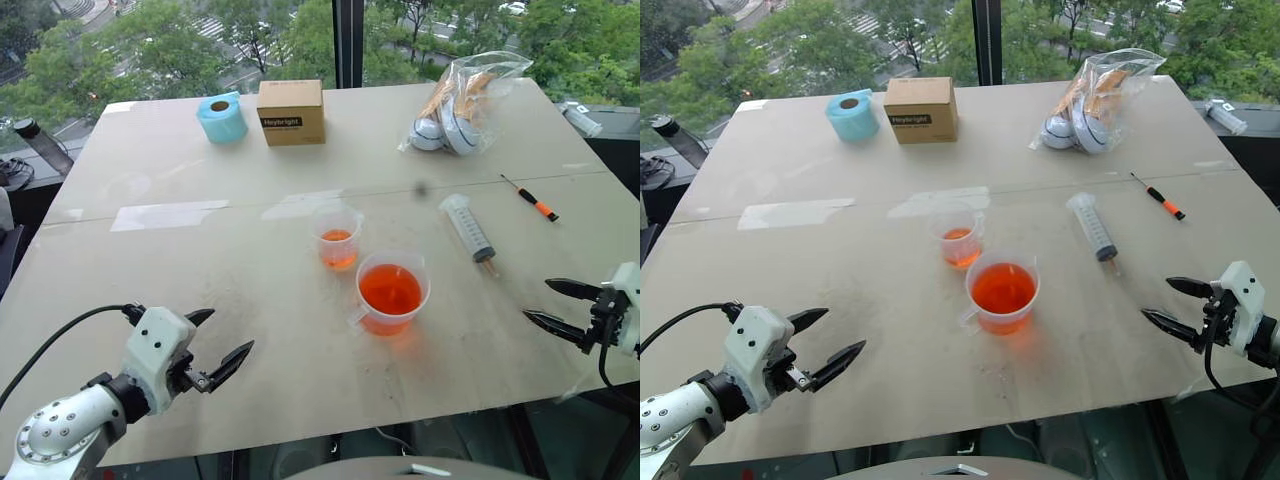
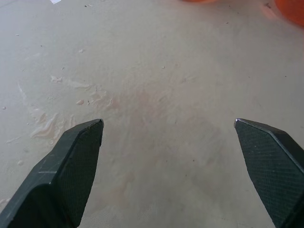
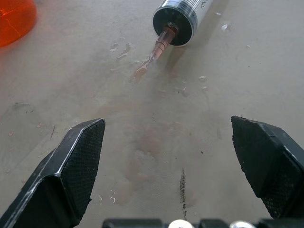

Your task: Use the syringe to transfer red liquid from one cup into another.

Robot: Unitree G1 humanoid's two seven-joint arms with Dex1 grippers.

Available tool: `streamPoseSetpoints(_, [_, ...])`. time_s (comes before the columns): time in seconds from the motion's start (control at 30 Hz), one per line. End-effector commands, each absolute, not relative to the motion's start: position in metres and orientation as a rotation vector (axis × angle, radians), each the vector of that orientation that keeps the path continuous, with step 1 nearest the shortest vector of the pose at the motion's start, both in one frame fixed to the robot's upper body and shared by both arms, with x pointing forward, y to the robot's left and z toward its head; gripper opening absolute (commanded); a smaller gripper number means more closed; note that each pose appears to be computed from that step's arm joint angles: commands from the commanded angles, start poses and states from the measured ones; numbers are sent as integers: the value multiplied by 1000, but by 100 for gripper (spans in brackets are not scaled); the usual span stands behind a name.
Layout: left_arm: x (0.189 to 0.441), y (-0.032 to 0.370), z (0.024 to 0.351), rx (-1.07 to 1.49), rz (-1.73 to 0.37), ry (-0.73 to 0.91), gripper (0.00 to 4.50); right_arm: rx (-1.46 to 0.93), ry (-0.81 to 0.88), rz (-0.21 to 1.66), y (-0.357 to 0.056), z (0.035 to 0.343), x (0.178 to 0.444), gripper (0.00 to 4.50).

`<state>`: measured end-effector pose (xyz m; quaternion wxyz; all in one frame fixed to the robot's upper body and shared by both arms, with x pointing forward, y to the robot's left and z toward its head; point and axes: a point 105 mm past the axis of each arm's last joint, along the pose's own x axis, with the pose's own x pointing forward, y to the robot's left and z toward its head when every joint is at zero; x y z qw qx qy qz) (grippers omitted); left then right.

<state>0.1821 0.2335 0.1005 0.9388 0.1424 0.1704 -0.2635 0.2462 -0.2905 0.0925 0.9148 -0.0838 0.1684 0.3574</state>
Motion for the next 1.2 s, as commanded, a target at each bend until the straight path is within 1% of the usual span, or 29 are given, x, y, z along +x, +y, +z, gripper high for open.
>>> streamPoseSetpoints(0.03, [182, 236, 99, 285, -541, 334, 450, -188, 265, 704, -298, 105, 250, 447])
streamPoseSetpoints(0.13, [179, 241, 92, 279, -546, 351, 450, -173, 239, 703, -297, 105, 252, 447])
streamPoseSetpoints(0.3, [177, 245, 90, 283, -548, 348, 450, -170, 247, 717, -296, 105, 254, 447])
streamPoseSetpoints(0.5, [177, 247, 91, 290, -550, 339, 450, -163, 257, 735, -288, 112, 259, 447])
streamPoseSetpoints(0.67, [178, 246, 98, 306, -549, 317, 450, -146, 232, 728, -279, 121, 272, 447])
streamPoseSetpoints(0.73, [180, 244, 103, 320, -560, 304, 450, -137, 233, 683, -274, 124, 283, 447])
streamPoseSetpoints(0.83, [183, 234, 118, 326, -599, 267, 450, -124, 194, 665, -257, 141, 301, 447])
streamPoseSetpoints(1.0, [189, 210, 149, 376, -777, 247, 450, -100, 173, 742, -210, 176, 331, 447])
streamPoseSetpoints(1.1, [193, 198, 167, 403, -900, 253, 450, -147, 231, 698, -198, 182, 356, 447])
streamPoseSetpoints(1.13, [198, 192, 179, 410, -939, 232, 450, -143, 265, 659, -196, 184, 366, 447])
streamPoseSetpoints(1.2, [206, 186, 197, 416, -983, 208, 450, -144, 300, 618, -192, 188, 379, 447])
